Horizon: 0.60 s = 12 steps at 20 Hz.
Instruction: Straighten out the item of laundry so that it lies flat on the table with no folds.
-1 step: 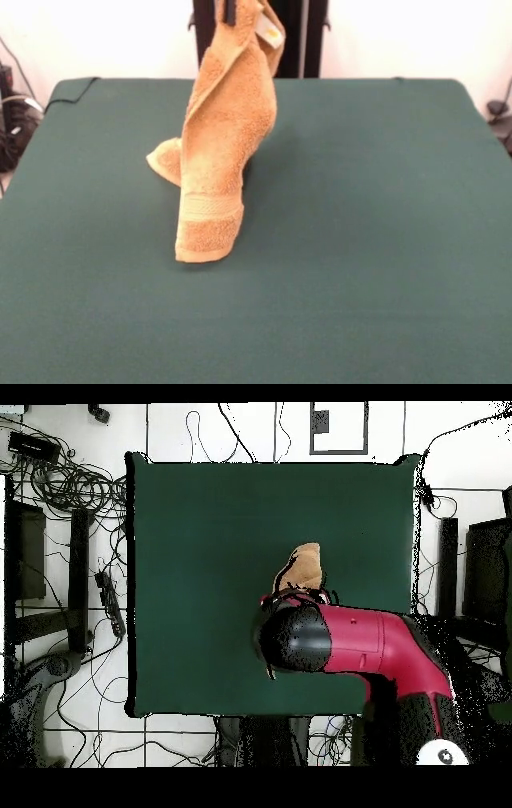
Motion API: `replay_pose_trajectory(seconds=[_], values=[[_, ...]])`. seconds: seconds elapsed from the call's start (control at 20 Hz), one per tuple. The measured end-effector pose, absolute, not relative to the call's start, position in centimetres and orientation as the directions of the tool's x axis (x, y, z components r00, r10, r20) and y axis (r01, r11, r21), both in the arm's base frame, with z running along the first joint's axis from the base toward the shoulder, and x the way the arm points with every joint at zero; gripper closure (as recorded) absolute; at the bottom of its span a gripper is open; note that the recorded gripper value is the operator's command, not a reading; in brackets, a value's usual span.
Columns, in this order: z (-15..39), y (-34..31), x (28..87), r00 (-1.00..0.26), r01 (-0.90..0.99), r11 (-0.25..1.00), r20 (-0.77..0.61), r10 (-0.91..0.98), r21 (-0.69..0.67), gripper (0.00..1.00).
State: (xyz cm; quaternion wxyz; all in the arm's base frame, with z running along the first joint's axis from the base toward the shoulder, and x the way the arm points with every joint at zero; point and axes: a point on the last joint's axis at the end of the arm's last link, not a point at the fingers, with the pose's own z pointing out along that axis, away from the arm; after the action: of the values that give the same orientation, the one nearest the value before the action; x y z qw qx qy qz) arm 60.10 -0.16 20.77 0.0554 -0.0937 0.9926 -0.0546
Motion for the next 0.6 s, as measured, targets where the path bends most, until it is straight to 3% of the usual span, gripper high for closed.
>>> replay_pose_trajectory(seconds=[0.6], values=[[19.6, 2.3, 59.7, -0.979, -0.156, 0.981, -0.118, -0.169, -0.112, 1.00]])
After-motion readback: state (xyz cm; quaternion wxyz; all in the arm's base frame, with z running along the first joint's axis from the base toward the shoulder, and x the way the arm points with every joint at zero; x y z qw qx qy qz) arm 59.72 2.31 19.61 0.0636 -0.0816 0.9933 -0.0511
